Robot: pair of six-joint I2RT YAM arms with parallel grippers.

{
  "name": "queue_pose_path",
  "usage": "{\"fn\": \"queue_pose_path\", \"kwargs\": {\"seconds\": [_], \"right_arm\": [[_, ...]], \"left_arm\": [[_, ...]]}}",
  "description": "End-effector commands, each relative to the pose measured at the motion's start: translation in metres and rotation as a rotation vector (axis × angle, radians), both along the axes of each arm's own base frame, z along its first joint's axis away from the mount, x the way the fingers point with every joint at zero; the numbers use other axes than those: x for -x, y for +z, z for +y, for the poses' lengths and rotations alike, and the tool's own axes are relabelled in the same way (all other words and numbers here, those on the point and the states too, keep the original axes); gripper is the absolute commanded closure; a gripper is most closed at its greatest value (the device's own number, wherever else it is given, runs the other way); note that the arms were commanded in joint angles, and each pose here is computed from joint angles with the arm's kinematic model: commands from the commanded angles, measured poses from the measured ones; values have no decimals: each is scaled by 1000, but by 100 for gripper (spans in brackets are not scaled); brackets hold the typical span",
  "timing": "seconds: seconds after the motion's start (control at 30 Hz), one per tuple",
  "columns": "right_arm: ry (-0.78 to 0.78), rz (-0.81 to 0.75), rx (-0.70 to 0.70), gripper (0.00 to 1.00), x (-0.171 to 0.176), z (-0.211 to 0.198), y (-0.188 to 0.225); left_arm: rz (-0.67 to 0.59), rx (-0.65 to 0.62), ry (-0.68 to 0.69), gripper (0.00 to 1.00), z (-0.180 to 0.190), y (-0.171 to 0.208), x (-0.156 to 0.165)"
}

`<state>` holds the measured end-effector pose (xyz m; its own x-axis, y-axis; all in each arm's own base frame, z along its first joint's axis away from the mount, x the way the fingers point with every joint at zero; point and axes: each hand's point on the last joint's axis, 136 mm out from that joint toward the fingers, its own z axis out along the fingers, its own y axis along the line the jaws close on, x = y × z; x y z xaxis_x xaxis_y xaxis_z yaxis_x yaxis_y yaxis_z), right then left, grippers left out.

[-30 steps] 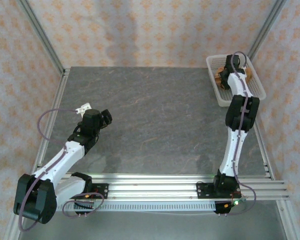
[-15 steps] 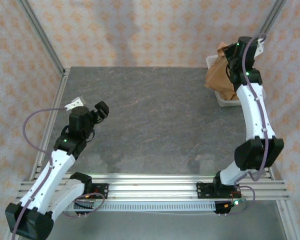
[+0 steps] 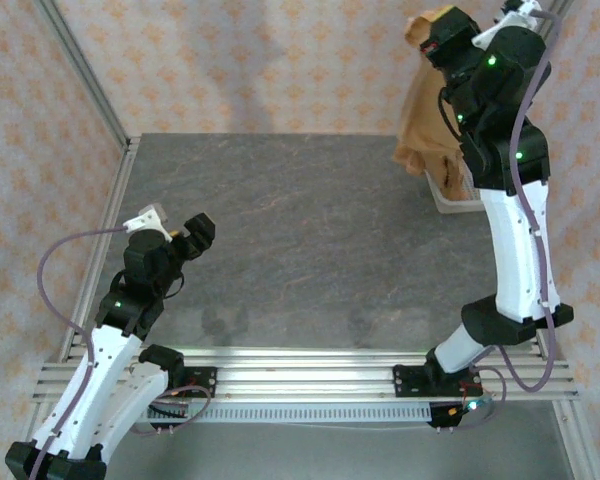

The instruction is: Fold the inside-out t-shirt

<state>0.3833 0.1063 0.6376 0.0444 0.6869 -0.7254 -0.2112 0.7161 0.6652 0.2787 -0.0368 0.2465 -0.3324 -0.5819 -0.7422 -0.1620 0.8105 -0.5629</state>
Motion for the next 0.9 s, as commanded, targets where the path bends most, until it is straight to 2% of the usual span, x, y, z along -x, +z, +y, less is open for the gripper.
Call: {"fn": "queue_pose_path", "kwargs": {"seconds": [0.0,0.13,0.23,0.27,0.33,0.37,0.4,0.5,0.63,0.73,0.87], "right_arm": [[115,40,115,100,-2,51,-15],[258,113,166,100,-13,120,-52],[339,241,196,100,-34,173,-112],[374,295,196,93,-41,189,-137],[462,404,173,54,-54,219,-184],[506,468,178,40,-57,232,-208],[527,536,199,32,-60,238,-230],[480,725,321,19,-62,222,-280],[296,902,501,18,-56,156,-336],[233,959,476,19,-42,112,-378],[172,1011,333,24,-14,55,-431]], "left_arm": [[9,-35,-45,9,-5,6,4],[21,-34,-57,9,-8,1,2],[33,-31,-61,9,-9,-3,1],[39,-30,-64,9,-9,-5,1],[55,-30,-76,9,-12,-10,1],[67,-30,-83,9,-13,-14,1],[77,-31,-88,9,-14,-18,1],[124,-14,-122,9,-21,-35,1],[199,64,-184,10,-38,-68,0],[262,128,-222,16,-50,-94,1],[357,187,-284,22,-74,-127,13]]}}
